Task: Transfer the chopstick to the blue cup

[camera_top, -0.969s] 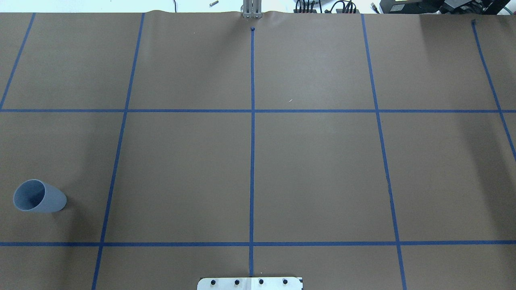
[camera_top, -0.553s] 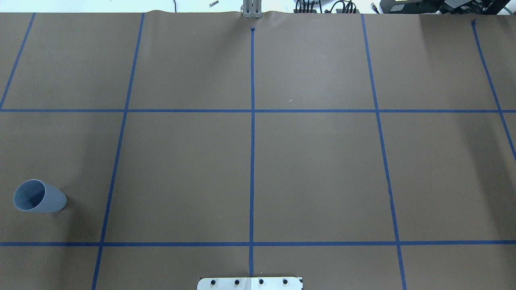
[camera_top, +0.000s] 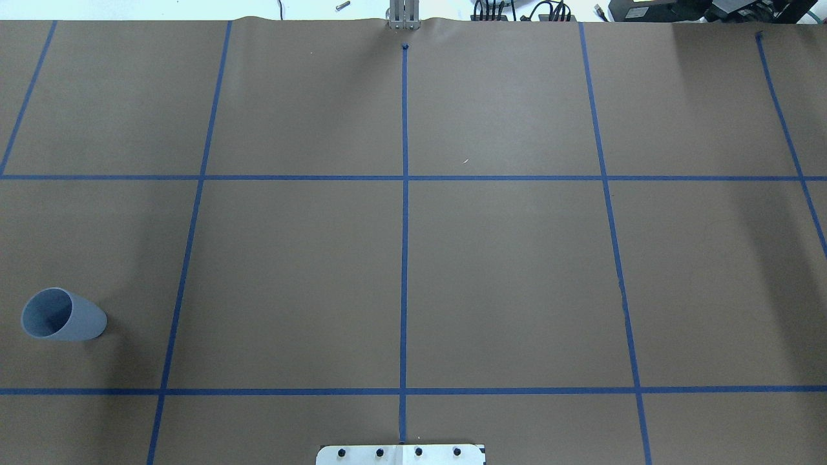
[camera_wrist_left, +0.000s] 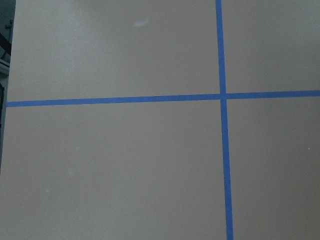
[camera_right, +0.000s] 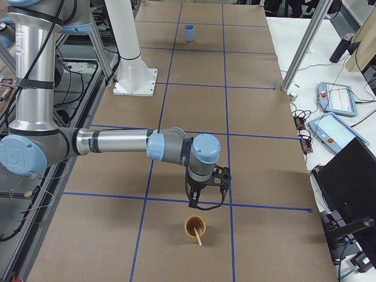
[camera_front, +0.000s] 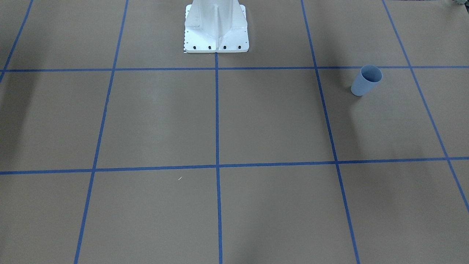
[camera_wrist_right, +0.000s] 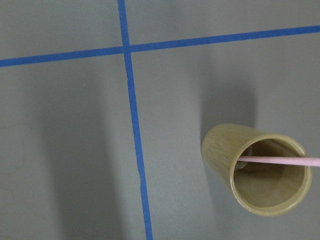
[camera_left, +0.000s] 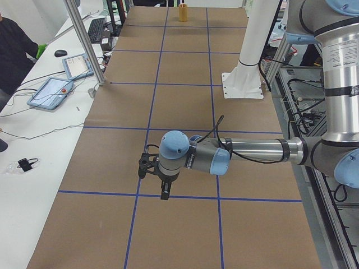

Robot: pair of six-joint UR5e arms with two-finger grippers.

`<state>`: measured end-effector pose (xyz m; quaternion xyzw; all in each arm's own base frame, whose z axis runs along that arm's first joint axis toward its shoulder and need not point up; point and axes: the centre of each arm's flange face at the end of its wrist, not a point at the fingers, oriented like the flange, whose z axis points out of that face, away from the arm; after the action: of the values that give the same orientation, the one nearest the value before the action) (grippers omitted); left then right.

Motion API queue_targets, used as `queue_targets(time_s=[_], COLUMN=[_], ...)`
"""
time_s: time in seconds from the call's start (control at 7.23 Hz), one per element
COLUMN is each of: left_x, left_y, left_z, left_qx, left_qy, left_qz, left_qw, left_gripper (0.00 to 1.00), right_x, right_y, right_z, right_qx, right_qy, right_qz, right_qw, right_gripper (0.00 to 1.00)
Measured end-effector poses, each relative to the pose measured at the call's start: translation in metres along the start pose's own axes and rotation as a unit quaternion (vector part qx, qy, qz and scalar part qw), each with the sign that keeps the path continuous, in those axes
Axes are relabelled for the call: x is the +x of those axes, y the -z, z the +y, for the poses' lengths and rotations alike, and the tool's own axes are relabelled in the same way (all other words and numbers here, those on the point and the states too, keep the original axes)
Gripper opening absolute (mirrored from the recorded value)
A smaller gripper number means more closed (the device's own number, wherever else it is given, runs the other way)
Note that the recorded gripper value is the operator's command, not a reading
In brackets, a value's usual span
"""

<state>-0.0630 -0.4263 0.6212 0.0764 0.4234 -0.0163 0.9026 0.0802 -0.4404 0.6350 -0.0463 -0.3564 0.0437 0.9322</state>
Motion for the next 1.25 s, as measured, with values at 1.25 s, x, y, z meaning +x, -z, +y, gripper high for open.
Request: queue_targets(time_s=[1.25], left_x=[0.160], left_y=[-0.093], left_z=[0.073], left_qx=[-0.039], left_qy=[0.039], left_qz=[0.082], left_qw=[0.9951], left_gripper=[0.98], right_x=[-0.007], right_y=[0.002], right_z=[-0.005], right_qx=[0.012], right_qy=[0.006], right_qz=[-0.031], right_qw=[0.9994], right_gripper=[1.00])
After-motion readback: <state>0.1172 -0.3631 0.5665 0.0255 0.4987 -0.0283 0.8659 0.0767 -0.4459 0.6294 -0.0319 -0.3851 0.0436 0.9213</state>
